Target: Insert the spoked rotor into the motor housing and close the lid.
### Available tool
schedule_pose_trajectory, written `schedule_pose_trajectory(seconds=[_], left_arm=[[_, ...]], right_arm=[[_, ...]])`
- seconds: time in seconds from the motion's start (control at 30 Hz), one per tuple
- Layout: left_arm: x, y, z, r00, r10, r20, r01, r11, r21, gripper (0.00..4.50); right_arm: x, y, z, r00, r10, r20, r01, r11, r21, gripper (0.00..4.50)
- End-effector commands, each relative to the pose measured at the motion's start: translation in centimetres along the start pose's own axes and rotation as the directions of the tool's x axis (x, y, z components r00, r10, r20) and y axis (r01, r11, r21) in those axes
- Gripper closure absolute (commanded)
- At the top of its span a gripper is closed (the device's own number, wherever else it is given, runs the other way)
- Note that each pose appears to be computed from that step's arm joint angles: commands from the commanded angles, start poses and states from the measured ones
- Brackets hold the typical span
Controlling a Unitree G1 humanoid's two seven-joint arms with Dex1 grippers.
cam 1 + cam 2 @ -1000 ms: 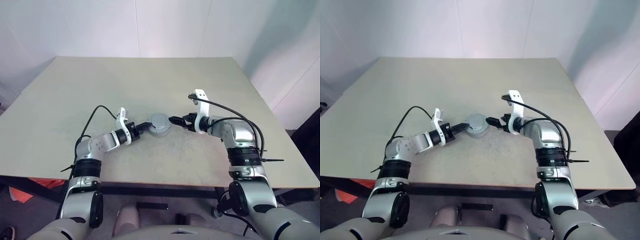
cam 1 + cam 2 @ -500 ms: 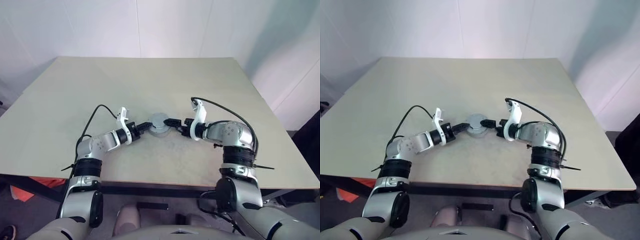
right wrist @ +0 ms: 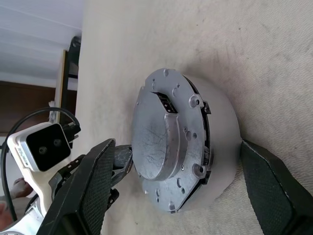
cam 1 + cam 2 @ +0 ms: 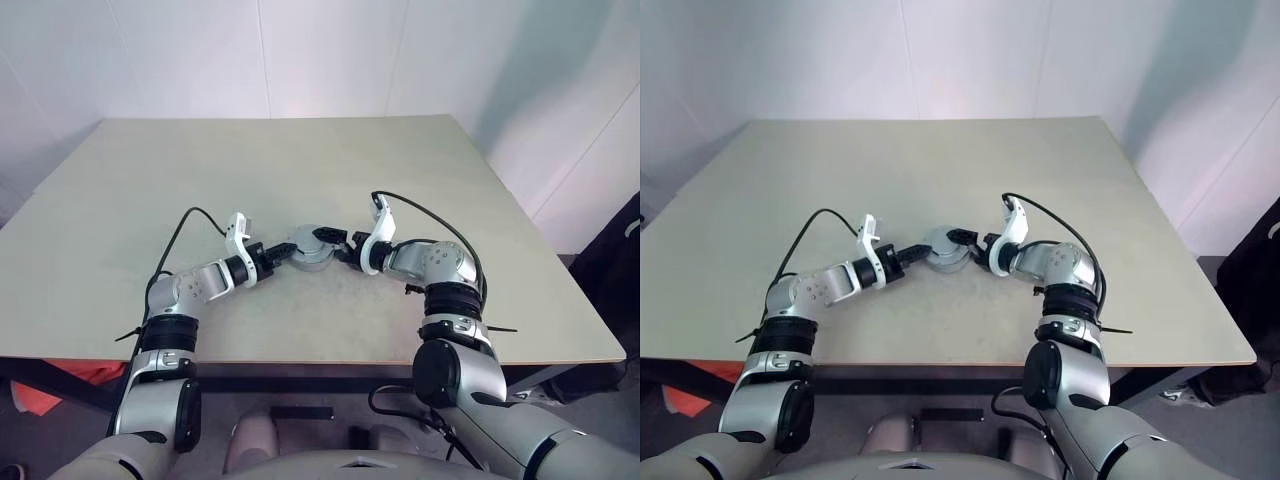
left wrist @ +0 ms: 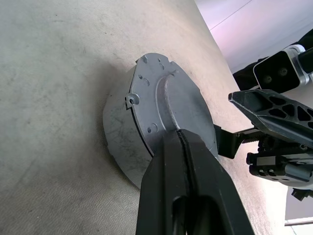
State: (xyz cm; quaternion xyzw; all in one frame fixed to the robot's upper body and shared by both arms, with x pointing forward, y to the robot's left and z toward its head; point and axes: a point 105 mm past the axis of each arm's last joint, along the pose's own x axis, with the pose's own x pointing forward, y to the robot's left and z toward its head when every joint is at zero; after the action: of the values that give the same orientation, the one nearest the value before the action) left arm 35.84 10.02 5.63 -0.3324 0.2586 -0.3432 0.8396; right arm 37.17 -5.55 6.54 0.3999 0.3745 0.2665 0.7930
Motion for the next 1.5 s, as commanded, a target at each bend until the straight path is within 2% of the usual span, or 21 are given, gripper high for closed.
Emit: schedule_pose_trajectory(seconds=[0.03,0.23,0.4,0.5,0.63,1.0,1.1,1.2,1.5], left_arm=[[0.9,-0.1,-1.1,0.999,0.012,-0.044,-0.012,1.000,-0.004,4.50],[0.8,0.1,-1.0,0.999,0.017,-0.040,-0.017,1.000,-0.003,4.50],[0.9,0.1,-1.0,0.999,0.020,-0.039,-0.020,1.000,-0.001,4.50],[0.9,0.1,-1.0,0.999,0.022,-0.038,-0.022,1.000,0.001,4.50],[0.9,0.2,-1.1,0.999,0.025,-0.040,-0.025,1.000,0.003,4.50],[0.9,0.2,-1.1,0.999,0.019,-0.032,-0.019,1.000,0.010,4.50],[0.7,0.1,-0.1,1.000,0.006,0.027,-0.006,1.000,0.006,4.50],[0.5,0.1,0.6,0.998,0.006,0.060,-0.007,1.000,0.001,4.50],[-0.1,0.6,1.6,0.993,0.017,0.121,-0.015,1.000,-0.011,4.50]], right_arm=[[2.3,5.5,-2.8,0.968,0.220,-0.120,-0.219,0.976,0.022,0.03],[2.7,7.2,-3.2,0.953,0.270,-0.137,-0.271,0.963,0.008,0.03],[3.2,6.5,-3.1,0.967,0.223,-0.123,-0.225,0.974,-0.001,0.03],[3.4,5.6,-2.7,0.977,0.187,-0.101,-0.188,0.982,0.006,0.64],[3.3,5.6,-1.9,0.979,0.192,-0.067,-0.191,0.981,0.018,1.96],[3.2,5.2,-0.6,0.984,0.176,0.002,-0.176,0.983,0.055,1.96],[3.1,4.9,-0.2,0.986,0.167,0.020,-0.168,0.983,0.072,1.96],[3.1,4.7,0.0,0.987,0.159,0.031,-0.162,0.983,0.087,2.45],[3.1,4.9,0.4,0.985,0.166,0.048,-0.169,0.983,0.074,2.46]])
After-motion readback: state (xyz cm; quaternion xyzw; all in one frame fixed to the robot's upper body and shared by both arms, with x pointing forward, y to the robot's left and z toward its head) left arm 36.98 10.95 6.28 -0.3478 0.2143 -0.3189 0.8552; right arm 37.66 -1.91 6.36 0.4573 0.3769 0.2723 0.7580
